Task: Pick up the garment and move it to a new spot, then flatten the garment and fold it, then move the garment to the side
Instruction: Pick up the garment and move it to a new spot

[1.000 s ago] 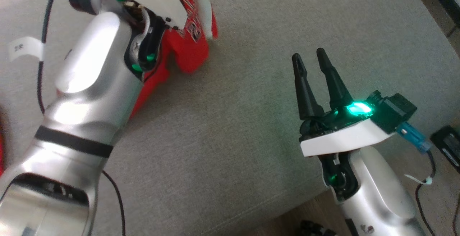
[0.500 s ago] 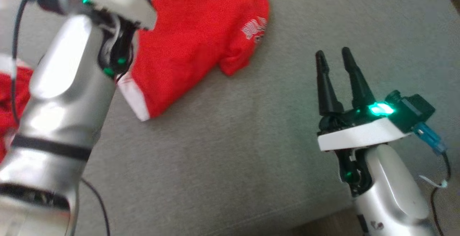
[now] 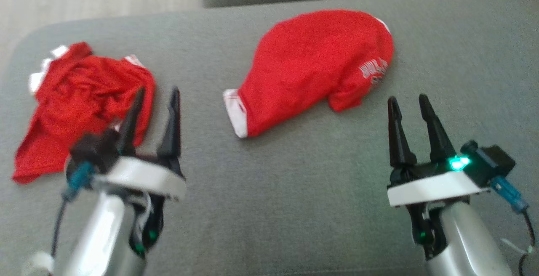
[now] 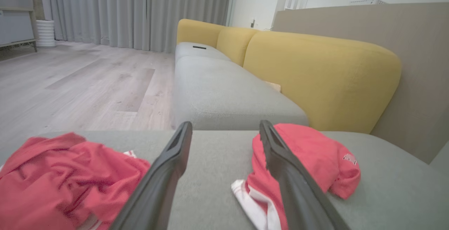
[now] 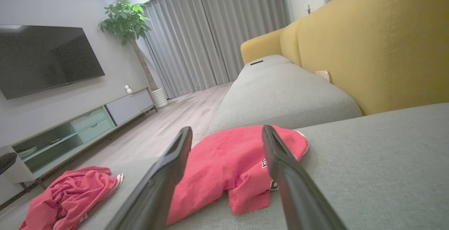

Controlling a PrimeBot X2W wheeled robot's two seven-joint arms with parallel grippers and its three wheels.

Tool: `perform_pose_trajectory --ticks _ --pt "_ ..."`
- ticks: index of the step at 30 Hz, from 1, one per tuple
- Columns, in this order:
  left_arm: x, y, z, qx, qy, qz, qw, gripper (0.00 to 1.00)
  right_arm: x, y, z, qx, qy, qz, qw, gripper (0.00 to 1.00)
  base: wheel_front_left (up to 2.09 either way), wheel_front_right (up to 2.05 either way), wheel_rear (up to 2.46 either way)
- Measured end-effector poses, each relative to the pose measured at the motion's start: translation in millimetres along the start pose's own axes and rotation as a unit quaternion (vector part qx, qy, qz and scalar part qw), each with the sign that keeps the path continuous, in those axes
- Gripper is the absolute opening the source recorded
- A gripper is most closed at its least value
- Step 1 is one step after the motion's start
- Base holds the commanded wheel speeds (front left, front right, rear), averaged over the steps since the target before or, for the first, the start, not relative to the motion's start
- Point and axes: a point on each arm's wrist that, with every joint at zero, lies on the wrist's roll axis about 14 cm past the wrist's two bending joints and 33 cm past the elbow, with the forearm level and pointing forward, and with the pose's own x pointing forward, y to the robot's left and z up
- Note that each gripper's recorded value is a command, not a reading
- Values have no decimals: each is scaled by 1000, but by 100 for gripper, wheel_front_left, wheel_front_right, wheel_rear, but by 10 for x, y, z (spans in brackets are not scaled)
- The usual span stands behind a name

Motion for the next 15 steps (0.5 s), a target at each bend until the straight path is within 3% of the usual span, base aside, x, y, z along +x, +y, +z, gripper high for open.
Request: perform_pose_trajectory --ticks 7,15 --pt "-606 22 -55 26 11 28 999 100 -141 224 -44 2 8 26 1000 100 0 0 0" --pt "-874 28 -84 16 9 57 998 100 -192 295 -19 2 5 35 999 100 0 0 0"
